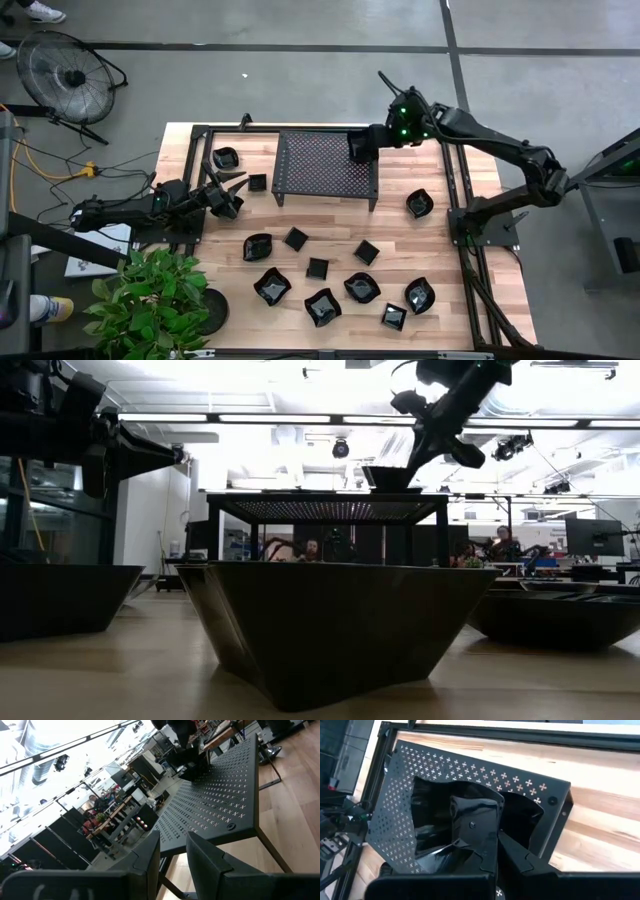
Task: Pick & Place Mini shaped plates
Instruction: Stack the distorted square plate on the distorted square plate on the shelf, then stack the right distorted square plate on the distorted square plates on the shelf
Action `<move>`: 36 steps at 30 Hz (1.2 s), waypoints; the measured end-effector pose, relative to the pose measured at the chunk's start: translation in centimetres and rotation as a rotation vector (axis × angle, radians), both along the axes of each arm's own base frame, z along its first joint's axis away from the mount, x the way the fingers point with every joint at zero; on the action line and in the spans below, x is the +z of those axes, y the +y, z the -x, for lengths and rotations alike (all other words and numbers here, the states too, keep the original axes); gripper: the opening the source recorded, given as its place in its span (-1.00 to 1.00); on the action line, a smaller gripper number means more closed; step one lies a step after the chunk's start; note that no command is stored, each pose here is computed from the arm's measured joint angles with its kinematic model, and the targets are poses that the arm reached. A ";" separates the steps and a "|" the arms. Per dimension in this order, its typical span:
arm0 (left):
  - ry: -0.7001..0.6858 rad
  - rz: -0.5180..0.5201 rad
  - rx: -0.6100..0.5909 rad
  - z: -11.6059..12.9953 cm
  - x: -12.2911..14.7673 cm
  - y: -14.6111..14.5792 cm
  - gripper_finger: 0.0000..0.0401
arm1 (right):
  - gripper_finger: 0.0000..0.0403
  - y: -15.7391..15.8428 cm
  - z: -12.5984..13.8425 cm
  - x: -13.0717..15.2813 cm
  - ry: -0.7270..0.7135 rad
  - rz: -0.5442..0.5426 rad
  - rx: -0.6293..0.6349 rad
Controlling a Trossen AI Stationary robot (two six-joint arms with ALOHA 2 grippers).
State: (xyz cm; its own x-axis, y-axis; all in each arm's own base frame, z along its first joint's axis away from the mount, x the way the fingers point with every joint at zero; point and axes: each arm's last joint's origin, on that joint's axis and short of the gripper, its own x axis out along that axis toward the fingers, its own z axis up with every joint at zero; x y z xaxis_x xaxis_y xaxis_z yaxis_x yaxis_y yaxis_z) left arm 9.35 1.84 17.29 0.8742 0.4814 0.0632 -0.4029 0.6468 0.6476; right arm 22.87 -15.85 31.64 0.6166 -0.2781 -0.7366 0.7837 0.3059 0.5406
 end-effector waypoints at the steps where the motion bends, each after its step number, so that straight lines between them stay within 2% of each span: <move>1: 0.001 0.000 0.000 0.0 0.0 0.0 -0.54 | -1.00 0.0 0.0 -0.1 -0.005 -0.005 0.003; 23: 0.000 0.000 0.000 0.0 0.0 0.0 -0.54 | -0.98 0.1 0.2 -0.4 0.014 -0.042 -0.035; 36: 0.000 0.000 0.000 0.0 0.0 0.0 -0.54 | -0.66 0.2 0.1 -0.4 0.026 -0.016 0.004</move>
